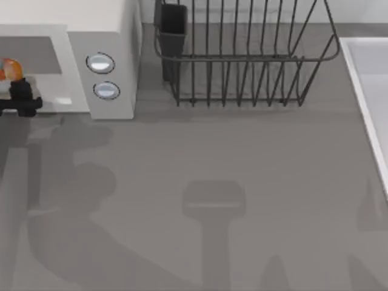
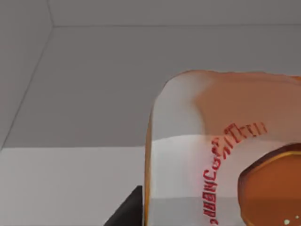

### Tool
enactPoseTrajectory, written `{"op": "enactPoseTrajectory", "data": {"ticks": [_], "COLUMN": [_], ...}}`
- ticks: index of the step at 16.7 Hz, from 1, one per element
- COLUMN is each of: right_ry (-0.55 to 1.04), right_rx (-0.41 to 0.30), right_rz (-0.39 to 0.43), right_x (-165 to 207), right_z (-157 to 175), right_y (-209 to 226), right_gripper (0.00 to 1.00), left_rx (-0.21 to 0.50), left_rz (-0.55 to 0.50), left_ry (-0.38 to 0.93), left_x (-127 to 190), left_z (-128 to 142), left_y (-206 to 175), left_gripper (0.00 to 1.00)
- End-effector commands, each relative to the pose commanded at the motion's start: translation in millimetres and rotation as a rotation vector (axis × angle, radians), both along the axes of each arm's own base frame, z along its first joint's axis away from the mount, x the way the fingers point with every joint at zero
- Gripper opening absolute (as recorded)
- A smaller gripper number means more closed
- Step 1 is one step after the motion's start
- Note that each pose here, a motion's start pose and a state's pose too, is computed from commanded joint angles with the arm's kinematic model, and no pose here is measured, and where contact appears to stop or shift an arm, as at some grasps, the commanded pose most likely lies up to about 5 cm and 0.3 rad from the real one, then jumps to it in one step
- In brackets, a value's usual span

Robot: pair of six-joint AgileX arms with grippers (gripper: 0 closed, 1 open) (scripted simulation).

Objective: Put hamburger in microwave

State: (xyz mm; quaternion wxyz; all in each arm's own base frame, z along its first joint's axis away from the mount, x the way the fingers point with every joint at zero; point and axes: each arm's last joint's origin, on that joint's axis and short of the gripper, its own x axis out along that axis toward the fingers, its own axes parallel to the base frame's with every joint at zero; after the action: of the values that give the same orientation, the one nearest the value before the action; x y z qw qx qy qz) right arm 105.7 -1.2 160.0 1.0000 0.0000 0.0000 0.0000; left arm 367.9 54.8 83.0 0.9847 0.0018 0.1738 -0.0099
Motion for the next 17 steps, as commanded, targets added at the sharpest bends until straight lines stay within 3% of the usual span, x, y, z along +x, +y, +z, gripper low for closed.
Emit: {"op": "enactPoseTrajectory", "data": {"ticks": [8, 17], "right_ry": [0.000, 0.000], "right_rx": [0.000, 0.000], "right_rz": [0.000, 0.000], "right_x": [0, 0], "right_z": [0, 0], "right_y": [0, 0], "right_gripper": [1.00, 1.00], "left_rx": [0.003, 0.019], "left_rz": [-0.007, 0.000], "left_ry": [0.004, -0.073], "left_x": [8, 112], "left_z": [-2, 5], "left_y": [-2, 2], "left_gripper": [0.00, 0.00]}}
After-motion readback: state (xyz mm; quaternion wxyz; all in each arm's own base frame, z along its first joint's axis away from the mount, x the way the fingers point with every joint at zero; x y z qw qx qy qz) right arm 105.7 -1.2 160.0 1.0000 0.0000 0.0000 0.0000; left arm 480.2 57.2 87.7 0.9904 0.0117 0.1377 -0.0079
